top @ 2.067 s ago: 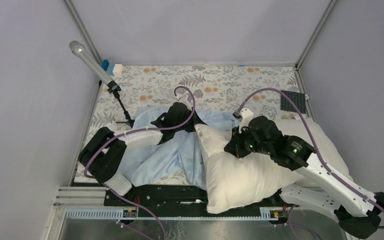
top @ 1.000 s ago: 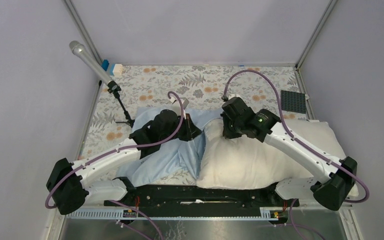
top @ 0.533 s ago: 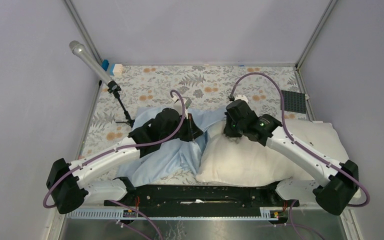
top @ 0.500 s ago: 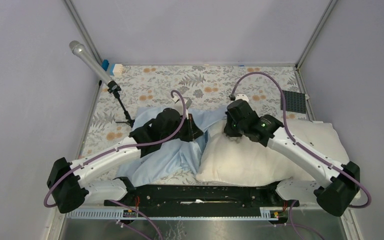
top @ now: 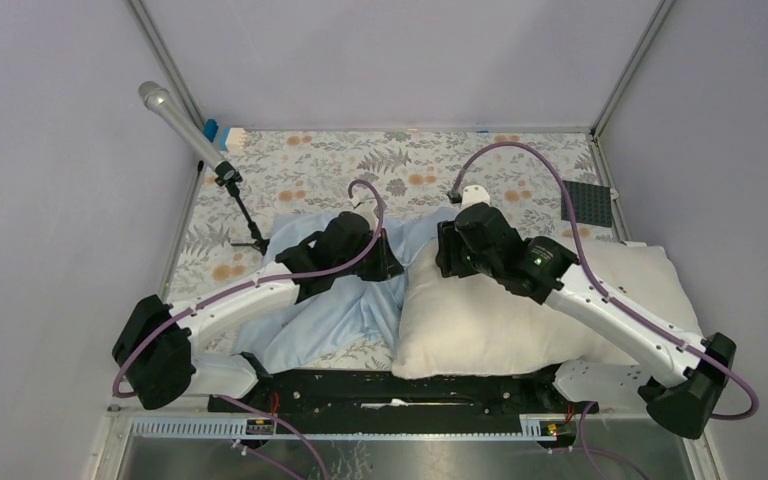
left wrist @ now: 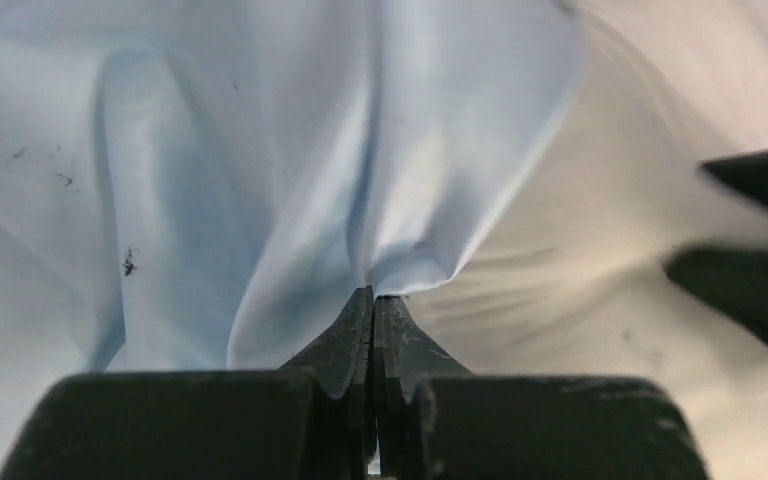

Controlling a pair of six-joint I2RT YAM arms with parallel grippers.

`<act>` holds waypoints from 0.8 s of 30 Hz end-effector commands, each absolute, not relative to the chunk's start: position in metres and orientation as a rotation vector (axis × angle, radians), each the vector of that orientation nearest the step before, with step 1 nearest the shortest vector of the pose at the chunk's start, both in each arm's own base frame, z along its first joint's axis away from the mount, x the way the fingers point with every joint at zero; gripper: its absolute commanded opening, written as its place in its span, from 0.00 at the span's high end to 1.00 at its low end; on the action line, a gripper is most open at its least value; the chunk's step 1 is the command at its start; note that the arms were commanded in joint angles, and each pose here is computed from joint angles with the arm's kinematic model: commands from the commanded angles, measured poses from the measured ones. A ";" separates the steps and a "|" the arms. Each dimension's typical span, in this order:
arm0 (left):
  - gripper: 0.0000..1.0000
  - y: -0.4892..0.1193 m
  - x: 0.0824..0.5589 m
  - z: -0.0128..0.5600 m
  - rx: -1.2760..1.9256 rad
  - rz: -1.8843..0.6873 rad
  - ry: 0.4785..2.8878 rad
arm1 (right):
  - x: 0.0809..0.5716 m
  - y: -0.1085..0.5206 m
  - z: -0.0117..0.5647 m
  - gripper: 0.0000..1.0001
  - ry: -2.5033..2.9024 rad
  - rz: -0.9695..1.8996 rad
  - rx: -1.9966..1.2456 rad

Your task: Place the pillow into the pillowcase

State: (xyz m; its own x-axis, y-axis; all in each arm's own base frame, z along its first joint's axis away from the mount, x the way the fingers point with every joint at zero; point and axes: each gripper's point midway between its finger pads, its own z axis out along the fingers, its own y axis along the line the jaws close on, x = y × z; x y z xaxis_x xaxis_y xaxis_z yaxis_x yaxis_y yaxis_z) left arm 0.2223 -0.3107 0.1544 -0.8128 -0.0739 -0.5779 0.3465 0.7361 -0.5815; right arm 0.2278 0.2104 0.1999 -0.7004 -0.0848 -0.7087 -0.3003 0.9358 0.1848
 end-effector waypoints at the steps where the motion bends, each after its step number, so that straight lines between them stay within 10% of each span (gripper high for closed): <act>1: 1.00 -0.313 0.226 0.169 0.214 -0.997 2.308 | 0.208 0.221 0.257 0.41 2.206 0.457 -0.393; 8: 1.00 -0.313 0.227 0.168 0.215 -1.010 2.314 | 0.184 0.206 0.273 0.02 2.186 0.348 -0.495; 24: 1.00 -0.304 0.232 0.173 0.195 -0.998 2.305 | 0.113 0.241 0.240 0.01 2.144 0.271 -0.905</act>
